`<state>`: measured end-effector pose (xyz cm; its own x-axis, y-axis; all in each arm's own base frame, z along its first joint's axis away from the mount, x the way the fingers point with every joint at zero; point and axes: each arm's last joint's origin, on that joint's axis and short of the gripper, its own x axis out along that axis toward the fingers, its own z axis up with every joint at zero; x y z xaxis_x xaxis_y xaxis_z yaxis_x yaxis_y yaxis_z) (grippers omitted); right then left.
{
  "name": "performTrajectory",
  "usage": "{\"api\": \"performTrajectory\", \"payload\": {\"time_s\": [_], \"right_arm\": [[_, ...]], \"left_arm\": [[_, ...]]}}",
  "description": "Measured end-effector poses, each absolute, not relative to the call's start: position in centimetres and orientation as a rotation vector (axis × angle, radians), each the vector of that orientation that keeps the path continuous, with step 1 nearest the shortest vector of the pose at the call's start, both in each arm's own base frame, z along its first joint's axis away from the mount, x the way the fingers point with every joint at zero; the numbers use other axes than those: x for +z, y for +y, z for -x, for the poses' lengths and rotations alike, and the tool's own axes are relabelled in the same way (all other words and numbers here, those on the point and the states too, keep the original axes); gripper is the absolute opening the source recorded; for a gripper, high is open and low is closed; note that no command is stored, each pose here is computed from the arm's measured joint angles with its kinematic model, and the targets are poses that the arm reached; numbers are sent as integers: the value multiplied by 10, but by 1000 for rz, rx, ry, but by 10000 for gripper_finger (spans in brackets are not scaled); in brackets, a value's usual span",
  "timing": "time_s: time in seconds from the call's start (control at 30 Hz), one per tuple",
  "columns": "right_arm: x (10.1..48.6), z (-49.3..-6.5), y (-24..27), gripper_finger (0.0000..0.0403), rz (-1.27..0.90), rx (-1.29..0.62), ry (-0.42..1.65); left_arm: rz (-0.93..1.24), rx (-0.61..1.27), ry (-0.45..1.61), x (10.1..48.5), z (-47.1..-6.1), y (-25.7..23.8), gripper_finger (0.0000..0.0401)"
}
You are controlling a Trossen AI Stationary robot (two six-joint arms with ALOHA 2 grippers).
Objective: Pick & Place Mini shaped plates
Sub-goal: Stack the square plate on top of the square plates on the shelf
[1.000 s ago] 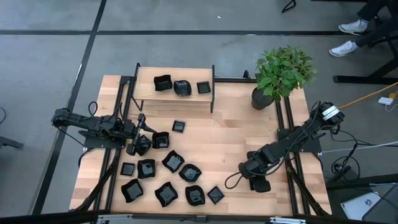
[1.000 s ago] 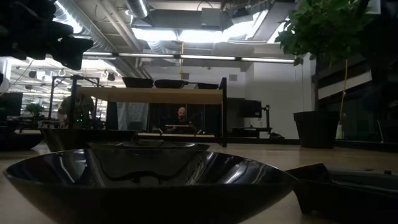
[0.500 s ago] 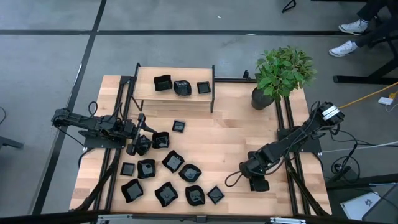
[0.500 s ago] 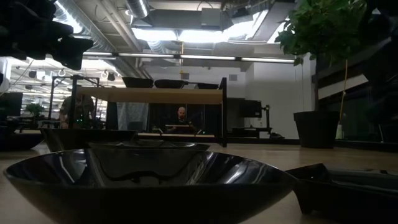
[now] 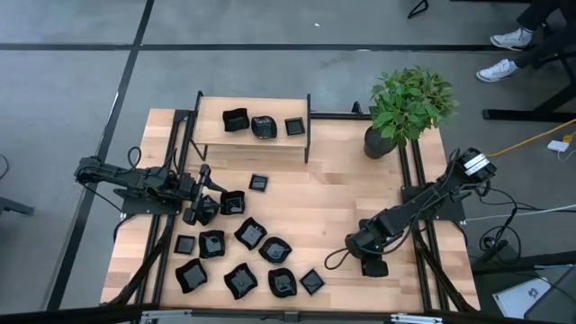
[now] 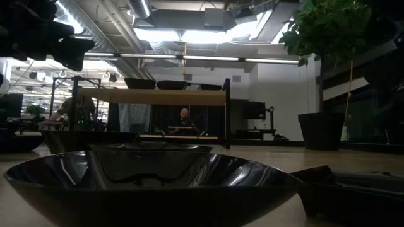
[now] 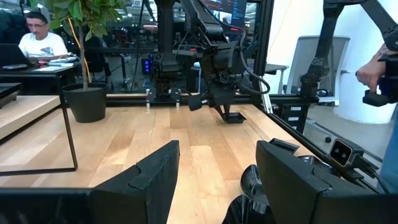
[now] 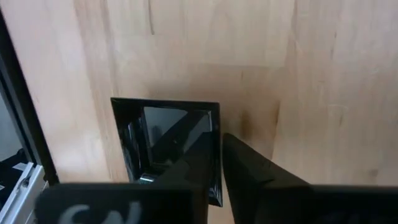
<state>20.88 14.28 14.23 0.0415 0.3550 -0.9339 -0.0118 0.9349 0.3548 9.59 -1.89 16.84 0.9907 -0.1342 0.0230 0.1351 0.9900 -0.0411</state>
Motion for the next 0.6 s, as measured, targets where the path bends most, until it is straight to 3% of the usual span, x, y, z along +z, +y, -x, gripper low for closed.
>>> {"api": "performTrajectory", "payload": {"time_s": [0.2,0.6], "right_arm": [[142,-211,144,7,-293,298,1497],[142,-216,137,3,-297,316,1489]], "left_arm": [[42,-135,-20,168,-96,-19,207],[42,-135,-20,168,-96,-19,208]]}}
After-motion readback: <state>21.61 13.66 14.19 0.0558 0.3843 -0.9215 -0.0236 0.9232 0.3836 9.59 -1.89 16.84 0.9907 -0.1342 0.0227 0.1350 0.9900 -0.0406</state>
